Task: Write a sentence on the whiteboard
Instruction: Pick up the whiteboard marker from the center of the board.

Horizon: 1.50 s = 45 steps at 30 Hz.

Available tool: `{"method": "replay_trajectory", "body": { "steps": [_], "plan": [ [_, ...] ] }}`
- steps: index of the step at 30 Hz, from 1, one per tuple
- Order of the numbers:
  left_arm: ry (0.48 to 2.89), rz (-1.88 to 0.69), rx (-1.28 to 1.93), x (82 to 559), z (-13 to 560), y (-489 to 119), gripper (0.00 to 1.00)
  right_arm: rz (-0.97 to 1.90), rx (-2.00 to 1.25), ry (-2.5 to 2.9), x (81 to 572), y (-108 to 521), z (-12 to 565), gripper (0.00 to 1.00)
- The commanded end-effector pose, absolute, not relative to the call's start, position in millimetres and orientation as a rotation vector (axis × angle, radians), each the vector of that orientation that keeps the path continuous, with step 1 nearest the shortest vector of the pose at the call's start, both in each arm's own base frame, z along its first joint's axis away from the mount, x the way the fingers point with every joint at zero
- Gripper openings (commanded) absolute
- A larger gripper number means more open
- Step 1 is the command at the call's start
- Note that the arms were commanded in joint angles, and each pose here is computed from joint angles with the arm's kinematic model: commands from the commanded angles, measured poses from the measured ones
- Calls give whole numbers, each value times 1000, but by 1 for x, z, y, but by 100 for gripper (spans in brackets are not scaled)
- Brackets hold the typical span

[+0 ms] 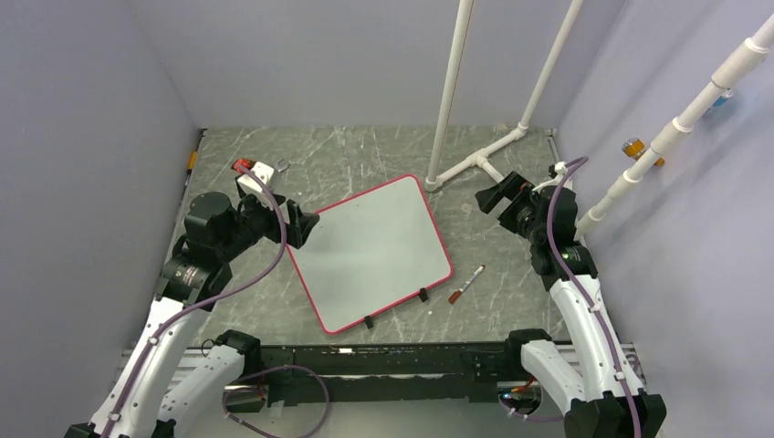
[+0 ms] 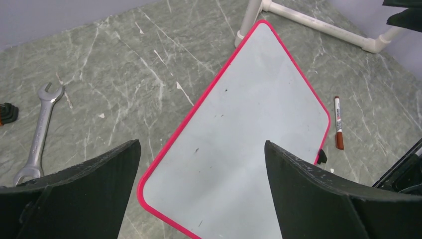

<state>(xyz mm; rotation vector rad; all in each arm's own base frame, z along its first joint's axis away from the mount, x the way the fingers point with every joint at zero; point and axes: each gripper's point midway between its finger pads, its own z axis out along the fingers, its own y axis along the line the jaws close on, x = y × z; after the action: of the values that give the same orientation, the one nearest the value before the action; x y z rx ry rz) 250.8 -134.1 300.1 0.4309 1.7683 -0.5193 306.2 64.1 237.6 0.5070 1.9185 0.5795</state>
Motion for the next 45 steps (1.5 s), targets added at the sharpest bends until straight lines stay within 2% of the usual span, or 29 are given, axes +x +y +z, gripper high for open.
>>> {"method": "replay_trajectory", "body": {
  "steps": [1,9,18,23,31,35,43,45],
  "plan": [
    [1709,-509,469,248,320,-138,99,511,594,2003,292,54,224,100],
    [1708,-538,502,243,320,-145,99,318,831,2181,259,31,180,100],
    [1709,-547,508,241,321,-147,98,277,992,2365,225,37,109,100],
    [1713,-552,509,241,320,-148,98,259,1011,2443,224,44,79,100],
    [1721,-548,504,242,318,-148,97,150,930,2518,236,59,58,85],
    [1728,-545,503,243,317,-147,97,57,911,2572,242,59,42,67],
    [1733,-545,505,244,315,-148,97,-25,898,2613,252,58,21,57],
    [1736,-546,506,245,315,-148,97,-44,887,2623,254,58,16,51]
  ]
}}
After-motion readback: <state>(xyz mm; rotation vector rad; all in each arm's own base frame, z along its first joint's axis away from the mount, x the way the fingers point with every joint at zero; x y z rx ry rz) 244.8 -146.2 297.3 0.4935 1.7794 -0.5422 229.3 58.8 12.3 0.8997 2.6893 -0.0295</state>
